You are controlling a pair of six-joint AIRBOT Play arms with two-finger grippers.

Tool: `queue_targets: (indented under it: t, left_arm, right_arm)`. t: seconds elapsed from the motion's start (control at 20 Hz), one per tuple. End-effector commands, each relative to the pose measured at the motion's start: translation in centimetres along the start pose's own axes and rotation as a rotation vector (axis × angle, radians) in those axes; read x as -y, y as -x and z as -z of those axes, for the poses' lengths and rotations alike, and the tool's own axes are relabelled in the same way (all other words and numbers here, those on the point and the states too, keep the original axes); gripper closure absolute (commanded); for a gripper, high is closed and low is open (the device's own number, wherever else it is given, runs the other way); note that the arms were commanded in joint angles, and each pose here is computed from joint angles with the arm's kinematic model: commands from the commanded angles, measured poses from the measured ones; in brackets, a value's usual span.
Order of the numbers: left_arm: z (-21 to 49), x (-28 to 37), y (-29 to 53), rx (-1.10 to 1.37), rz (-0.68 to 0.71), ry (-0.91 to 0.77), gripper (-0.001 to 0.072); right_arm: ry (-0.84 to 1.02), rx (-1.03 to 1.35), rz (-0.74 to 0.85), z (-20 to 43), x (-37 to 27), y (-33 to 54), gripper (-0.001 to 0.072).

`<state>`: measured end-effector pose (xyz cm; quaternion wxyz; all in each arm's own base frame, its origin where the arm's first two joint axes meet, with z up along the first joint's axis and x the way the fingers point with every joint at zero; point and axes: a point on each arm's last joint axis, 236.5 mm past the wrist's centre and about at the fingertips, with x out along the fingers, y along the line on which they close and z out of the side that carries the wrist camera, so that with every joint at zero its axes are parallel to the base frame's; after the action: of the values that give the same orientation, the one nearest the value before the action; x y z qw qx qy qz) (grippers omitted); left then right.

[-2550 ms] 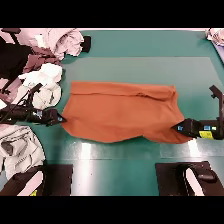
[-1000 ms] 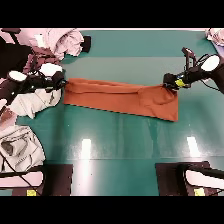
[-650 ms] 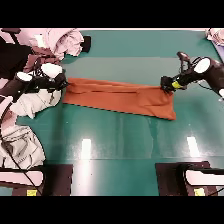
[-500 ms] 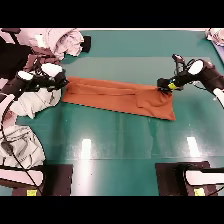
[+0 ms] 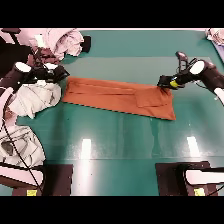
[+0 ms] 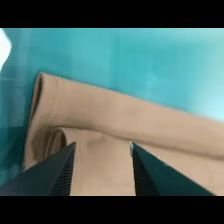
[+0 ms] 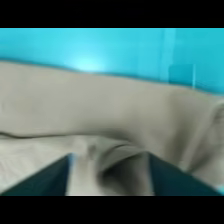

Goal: Fold the shirts.

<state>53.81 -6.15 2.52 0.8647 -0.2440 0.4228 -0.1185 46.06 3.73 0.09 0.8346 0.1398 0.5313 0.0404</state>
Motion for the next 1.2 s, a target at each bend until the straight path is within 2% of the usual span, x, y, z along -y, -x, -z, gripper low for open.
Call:
queue_targets:
  t: [0.0, 0.15, 0.2, 0.35, 0.55, 0.65, 0.8, 1.15]
  left_arm:
    - [0.4, -0.3, 2.0, -0.107, -0.070, -0.158, 0.0282]
    - [2.6, -0.8, 3.5, -0.217, -0.114, -0.220, 0.0282]
    - [3.1, -0.7, 3.7, -0.237, -0.126, -0.245, 0.0283]
    - [4.0, 2.1, 3.5, -0.250, -0.136, -0.340, 0.0284]
    - [5.6, 6.6, 1.3, -0.234, -0.133, -0.432, 0.0284]
    - [5.8, 8.6, 0.5, -0.206, -0.124, -0.460, 0.0284]
    - [6.4, 10.4, -0.1, -0.189, -0.108, -0.460, 0.0284]
    - [8.3, 12.5, -1.5, -0.208, -0.087, -0.480, 0.0284]
  right_arm:
    - [-0.023, 0.083, 0.028, -1.9, 2.9, 3.8, 0.0042]
    - [-0.053, 0.001, 0.029, 0.5, 5.6, 7.1, 0.0004]
    - [-0.103, -0.055, -0.018, 1.9, 6.1, 7.3, -0.0001]
    - [-0.348, -0.087, -0.323, 3.5, 6.9, 7.6, -0.0005]
    - [-0.548, -0.053, -0.494, 5.4, 10.7, 6.5, -0.0008]
    - [-0.545, -0.059, -0.568, 6.1, 10.7, 5.2, -0.0008]
    - [-0.501, -0.127, -0.595, 7.5, 10.0, 2.3, -0.0008]
    - [-0.366, -0.241, -0.546, 9.6, 4.9, -6.1, -0.0008]
